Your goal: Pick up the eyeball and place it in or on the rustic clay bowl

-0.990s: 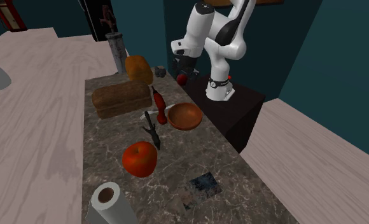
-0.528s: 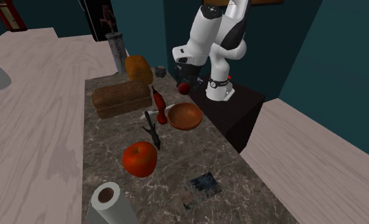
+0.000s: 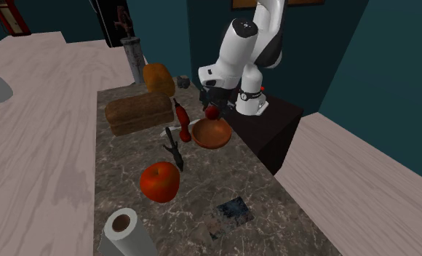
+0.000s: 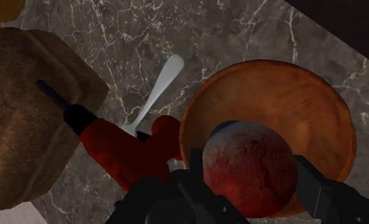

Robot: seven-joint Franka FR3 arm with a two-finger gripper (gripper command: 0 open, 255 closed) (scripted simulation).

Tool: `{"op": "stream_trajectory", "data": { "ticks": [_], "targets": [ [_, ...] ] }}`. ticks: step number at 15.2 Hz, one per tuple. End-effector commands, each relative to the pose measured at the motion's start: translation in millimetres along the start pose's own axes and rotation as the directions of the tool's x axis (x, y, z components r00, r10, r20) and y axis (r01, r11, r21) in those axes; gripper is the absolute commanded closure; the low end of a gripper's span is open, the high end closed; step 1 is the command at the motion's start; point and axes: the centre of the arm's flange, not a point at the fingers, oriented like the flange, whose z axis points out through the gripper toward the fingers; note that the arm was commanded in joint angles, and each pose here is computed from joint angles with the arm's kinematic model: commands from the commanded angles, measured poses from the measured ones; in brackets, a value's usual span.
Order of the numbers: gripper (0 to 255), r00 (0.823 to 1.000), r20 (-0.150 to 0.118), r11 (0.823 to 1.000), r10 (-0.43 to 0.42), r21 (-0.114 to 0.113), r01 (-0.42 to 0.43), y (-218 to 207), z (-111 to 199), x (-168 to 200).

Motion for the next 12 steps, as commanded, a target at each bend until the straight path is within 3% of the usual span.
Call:
{"op": "stream_trajectory", "data": {
  "ticks": [1,8,12],
  "targets": [
    [255,1.000,-0.001,1.000,0.000,0.000,0.000,-4.7,11.4,0.9],
    [255,1.000,-0.001,1.000,0.000,0.000,0.000,-16.0,44.5,3.5],
    [255,1.000,-0.001,1.000,0.000,0.000,0.000,-16.0,44.5,3.5]
  ]
}}
